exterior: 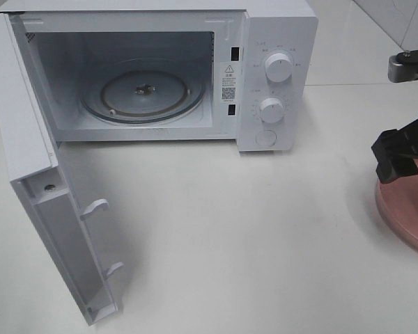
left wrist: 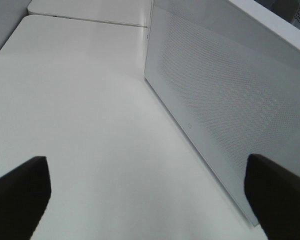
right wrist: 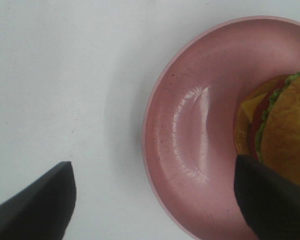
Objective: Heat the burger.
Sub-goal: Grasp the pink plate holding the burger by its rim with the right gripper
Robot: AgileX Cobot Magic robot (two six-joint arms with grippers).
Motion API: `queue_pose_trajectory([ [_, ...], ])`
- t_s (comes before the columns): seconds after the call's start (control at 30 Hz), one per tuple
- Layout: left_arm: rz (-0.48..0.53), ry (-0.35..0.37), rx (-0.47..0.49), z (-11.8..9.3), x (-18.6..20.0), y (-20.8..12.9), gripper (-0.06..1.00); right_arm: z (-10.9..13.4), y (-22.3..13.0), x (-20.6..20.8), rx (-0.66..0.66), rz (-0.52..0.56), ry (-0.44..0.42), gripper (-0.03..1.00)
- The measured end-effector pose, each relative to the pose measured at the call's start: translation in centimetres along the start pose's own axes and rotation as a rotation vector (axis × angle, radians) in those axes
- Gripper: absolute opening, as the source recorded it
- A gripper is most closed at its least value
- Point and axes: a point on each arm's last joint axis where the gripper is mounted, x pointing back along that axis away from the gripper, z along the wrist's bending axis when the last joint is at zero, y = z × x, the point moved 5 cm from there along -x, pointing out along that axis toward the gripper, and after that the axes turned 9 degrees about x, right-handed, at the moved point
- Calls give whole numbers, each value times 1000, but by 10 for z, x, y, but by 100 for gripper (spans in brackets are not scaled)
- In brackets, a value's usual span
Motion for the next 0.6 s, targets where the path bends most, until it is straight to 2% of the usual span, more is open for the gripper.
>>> queue_pose_trajectory([
  [0.27, 0, 0, 0, 0, 0, 0, 97, 3, -1, -28, 7, 64, 17, 81],
  [0.6, 0, 0, 0, 0, 0, 0, 97, 7, 5, -54, 16, 60, 32, 79],
])
